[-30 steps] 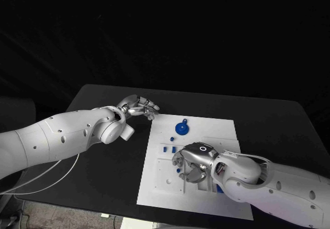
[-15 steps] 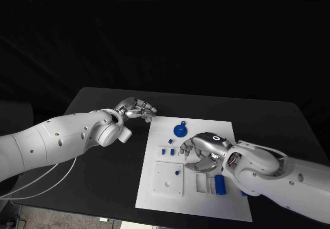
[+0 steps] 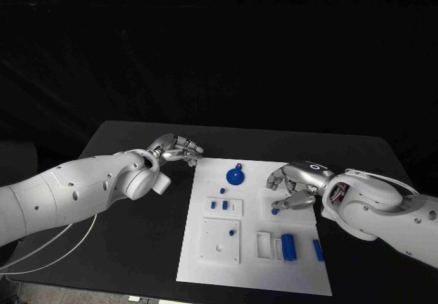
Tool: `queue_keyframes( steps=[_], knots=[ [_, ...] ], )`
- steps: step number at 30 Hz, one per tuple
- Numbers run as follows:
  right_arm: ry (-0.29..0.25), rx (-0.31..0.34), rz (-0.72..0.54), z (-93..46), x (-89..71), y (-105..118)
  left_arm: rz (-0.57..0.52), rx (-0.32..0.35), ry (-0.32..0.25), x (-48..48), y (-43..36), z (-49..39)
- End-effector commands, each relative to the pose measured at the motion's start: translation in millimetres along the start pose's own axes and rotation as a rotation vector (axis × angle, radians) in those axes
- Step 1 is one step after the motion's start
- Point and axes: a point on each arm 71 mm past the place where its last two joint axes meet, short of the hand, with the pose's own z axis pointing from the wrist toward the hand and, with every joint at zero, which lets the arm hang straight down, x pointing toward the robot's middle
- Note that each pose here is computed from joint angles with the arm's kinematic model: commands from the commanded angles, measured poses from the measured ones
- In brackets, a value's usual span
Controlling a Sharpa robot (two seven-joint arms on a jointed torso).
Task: Assemble the parts on the task board
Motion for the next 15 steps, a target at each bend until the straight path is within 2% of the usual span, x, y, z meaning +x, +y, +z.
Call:
queue_keyframes(
  steps=[1, 7, 15],
  knots=[
    [0.097, 0.009, -0.016, 0.0, 6.8, -1, -0.006, 0.005, 0.015, 2.3, 0.2, 0.0],
    [0.148, 0.006, -0.076, -0.5, 18.5, 1, -0.007, 0.002, 0.017, 3.0, 1.7, -0.2],
    [0.155, -0.004, -0.099, 0.4, 25.6, 5, -0.007, 0.0, 0.016, 2.4, 2.9, -0.4]
  ],
)
